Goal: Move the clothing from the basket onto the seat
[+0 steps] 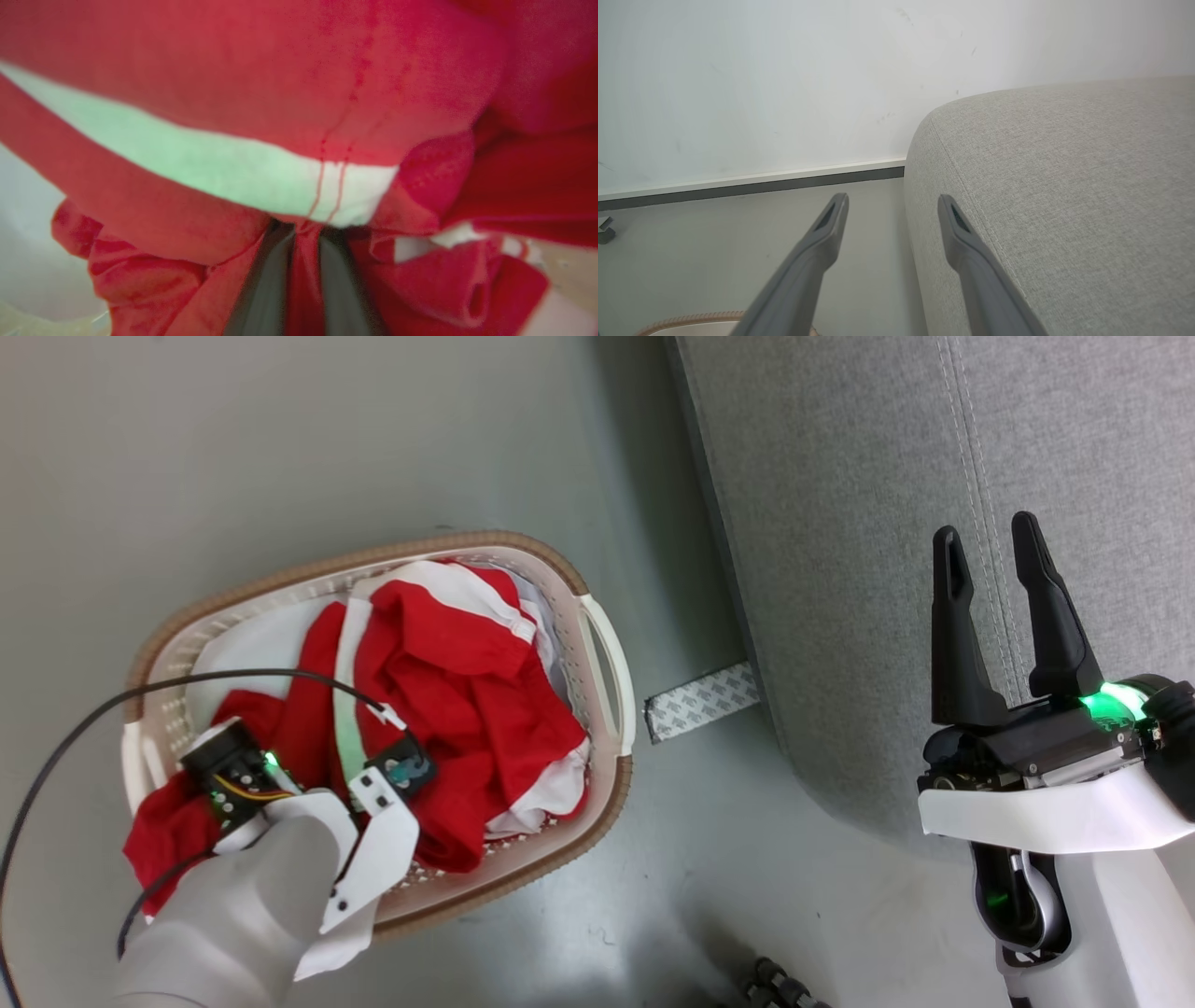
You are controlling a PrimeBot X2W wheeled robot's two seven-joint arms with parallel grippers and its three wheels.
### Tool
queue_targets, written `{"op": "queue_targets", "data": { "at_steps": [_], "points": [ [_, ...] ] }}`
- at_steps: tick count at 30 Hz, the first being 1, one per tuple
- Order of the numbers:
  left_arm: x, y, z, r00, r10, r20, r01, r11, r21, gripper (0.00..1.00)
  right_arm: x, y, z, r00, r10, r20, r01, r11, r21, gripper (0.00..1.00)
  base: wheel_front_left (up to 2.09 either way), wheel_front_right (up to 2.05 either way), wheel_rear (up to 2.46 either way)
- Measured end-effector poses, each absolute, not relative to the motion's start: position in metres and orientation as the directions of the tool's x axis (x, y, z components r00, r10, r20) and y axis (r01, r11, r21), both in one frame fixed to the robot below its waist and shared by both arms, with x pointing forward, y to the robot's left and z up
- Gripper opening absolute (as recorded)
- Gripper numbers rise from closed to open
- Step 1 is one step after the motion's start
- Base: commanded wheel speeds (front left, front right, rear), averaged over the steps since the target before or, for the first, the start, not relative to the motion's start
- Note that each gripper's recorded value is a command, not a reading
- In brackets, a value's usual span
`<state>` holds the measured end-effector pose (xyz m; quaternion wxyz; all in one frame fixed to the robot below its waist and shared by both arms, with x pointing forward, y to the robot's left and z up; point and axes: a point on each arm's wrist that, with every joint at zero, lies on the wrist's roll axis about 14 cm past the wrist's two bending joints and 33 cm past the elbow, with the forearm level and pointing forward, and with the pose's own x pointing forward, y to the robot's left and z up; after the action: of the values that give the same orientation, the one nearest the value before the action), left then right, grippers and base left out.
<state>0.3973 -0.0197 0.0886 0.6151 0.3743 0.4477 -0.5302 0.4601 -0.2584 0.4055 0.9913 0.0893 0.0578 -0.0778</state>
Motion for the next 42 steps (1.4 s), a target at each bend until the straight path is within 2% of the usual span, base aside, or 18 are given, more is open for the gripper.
{"op": "queue_targets", "data": {
  "at_steps": [10, 19, 31, 42],
  "points": [
    [0.401, -0.037, 0.138, 0.101, -0.414, -0.905, 0.977, 0.213, 0.011, 0.0, 0.462, -0.255, 0.44, 0.99, -0.131, -0.044, 0.136, 0.978, 0.158, 1.0, 0.0, 0.0, 0.0],
    [0.398, -0.043, 0.204, 0.207, -0.504, -0.838, 0.95, 0.307, 0.05, 0.0, 0.448, -0.249, 0.477, 0.992, -0.121, 0.04, 0.114, 0.983, 0.146, 1.0, 0.0, 0.0, 0.0],
    [0.4, -0.027, 0.302, 0.448, -0.603, -0.66, 0.84, 0.537, 0.079, 0.0, 0.426, -0.214, 0.521, 0.989, -0.037, 0.142, 0.015, 0.988, 0.155, 1.0, 0.0, 0.0, 0.0],
    [0.415, -0.015, 0.404, 0.675, -0.628, -0.387, 0.693, 0.719, 0.042, 0.0, 0.404, -0.173, 0.543, 0.978, 0.065, 0.198, -0.101, 0.978, 0.18, 1.0, 0.0, 0.0, 0.0]
  ]
}}
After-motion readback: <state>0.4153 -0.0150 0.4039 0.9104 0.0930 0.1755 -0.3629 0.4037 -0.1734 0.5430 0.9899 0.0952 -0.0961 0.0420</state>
